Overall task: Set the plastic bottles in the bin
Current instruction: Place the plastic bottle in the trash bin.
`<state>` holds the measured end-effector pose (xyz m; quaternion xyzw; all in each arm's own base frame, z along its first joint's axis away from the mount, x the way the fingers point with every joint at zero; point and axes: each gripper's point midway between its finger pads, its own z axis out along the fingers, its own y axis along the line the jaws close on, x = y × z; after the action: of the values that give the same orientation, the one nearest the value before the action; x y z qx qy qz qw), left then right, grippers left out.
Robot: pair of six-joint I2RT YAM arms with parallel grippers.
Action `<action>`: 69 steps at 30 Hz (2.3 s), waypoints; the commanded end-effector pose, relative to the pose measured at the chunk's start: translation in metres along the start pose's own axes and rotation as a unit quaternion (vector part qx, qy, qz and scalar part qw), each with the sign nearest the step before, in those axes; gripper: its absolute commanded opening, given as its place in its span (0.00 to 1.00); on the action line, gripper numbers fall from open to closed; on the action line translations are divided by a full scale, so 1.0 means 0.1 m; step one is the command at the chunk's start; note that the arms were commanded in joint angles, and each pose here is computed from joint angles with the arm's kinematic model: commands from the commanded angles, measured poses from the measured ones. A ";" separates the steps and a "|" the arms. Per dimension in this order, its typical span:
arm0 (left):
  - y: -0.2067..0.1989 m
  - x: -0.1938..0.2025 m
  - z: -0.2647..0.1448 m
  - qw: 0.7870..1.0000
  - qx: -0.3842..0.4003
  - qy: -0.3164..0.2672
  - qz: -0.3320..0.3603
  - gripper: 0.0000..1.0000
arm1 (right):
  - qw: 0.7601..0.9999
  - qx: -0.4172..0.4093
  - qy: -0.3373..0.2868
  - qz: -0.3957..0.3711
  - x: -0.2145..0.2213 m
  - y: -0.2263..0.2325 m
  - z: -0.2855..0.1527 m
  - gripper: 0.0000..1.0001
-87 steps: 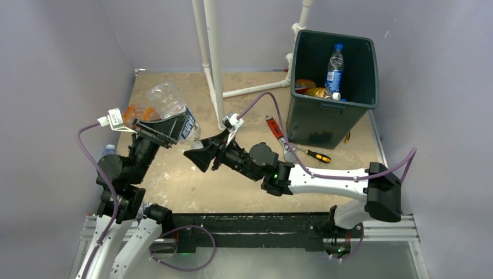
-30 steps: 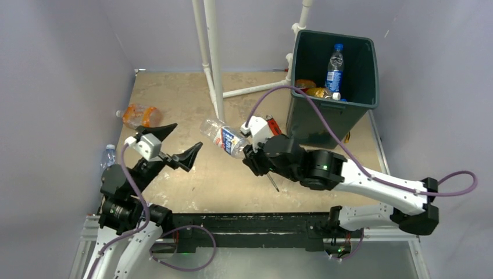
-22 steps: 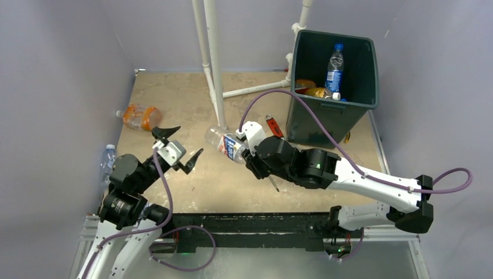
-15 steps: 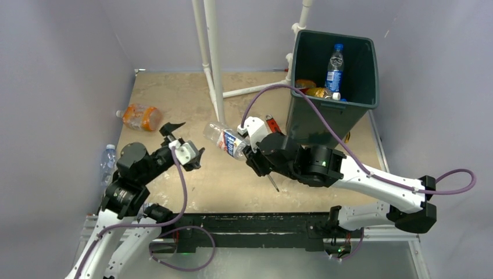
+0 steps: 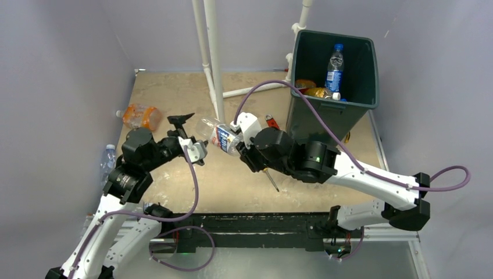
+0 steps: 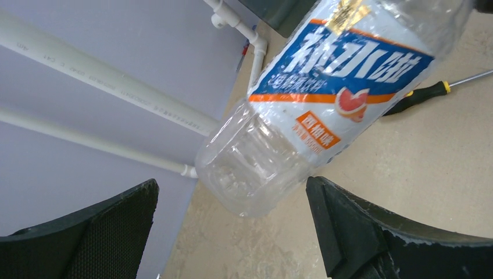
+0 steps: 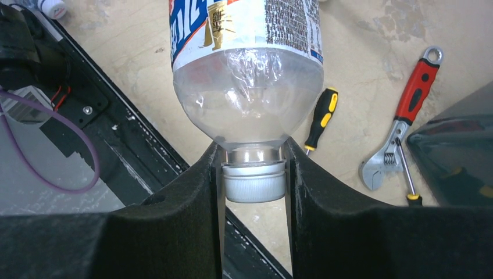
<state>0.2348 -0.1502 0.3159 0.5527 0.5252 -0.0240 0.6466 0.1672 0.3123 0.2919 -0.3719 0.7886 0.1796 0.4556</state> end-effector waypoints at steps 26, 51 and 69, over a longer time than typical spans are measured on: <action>-0.17 0.22 0.15 0.995 0.023 0.022 0.098 0.99 | 0.992 -0.078 -0.096 -0.038 -1.04 0.36 -0.01 0.00; 0.00 0.00 0.14 0.995 -0.055 -0.029 -0.074 0.21 | 0.992 -0.049 -0.113 -0.014 -1.06 0.05 -0.10 0.00; -0.06 -0.62 0.27 0.900 0.001 -0.139 -0.414 0.00 | 0.880 -0.136 -0.434 0.140 -1.49 -0.03 -1.13 0.95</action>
<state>0.2325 -0.1872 0.3064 0.3727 0.6162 -0.2288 0.6550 0.1545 0.3085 0.4199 -0.2965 0.6194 0.3906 0.6131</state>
